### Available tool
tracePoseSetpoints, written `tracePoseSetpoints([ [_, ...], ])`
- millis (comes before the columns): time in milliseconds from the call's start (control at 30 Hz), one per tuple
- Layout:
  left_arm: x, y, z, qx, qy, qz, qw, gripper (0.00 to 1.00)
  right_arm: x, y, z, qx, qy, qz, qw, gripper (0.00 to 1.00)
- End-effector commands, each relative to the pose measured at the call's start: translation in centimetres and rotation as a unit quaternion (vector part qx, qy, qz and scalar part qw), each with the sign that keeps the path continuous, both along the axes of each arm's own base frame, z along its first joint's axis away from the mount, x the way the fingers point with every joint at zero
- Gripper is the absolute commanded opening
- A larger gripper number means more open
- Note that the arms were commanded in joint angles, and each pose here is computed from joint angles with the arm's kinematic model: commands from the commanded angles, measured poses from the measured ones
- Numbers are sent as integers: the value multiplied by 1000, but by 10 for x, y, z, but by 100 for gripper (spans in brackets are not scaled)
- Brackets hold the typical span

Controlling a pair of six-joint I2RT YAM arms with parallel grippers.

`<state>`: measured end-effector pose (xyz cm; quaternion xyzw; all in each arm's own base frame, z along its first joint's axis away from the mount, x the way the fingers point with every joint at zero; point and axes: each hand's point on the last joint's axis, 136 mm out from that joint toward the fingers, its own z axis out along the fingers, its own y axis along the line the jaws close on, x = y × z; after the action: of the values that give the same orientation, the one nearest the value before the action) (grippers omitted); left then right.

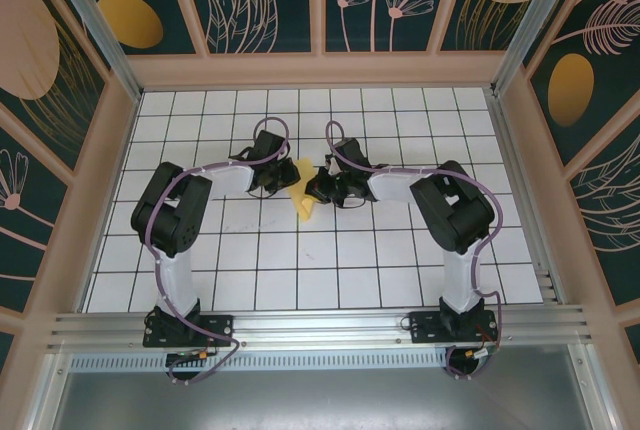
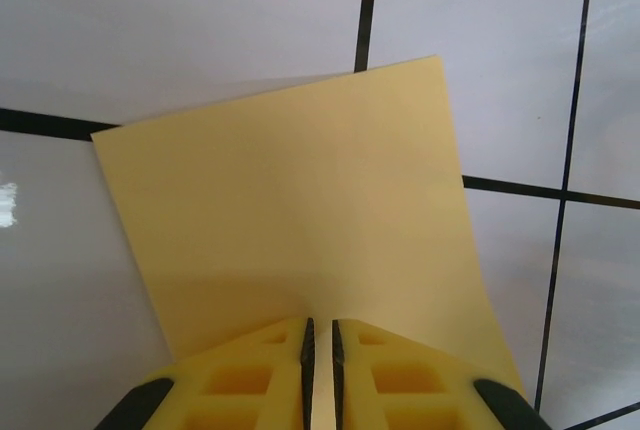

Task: Fold a paper plane with a square sheet of paper (pick it up from the middle)
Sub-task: Third fold the triangle at the center of the table.

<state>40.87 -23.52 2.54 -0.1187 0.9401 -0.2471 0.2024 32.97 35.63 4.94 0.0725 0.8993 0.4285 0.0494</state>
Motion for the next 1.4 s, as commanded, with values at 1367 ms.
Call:
tracePoseSetpoints([
  [1367, -5, 18, -23, 34, 31, 13, 999, 11, 19, 24, -7, 25, -21, 6, 999, 0],
])
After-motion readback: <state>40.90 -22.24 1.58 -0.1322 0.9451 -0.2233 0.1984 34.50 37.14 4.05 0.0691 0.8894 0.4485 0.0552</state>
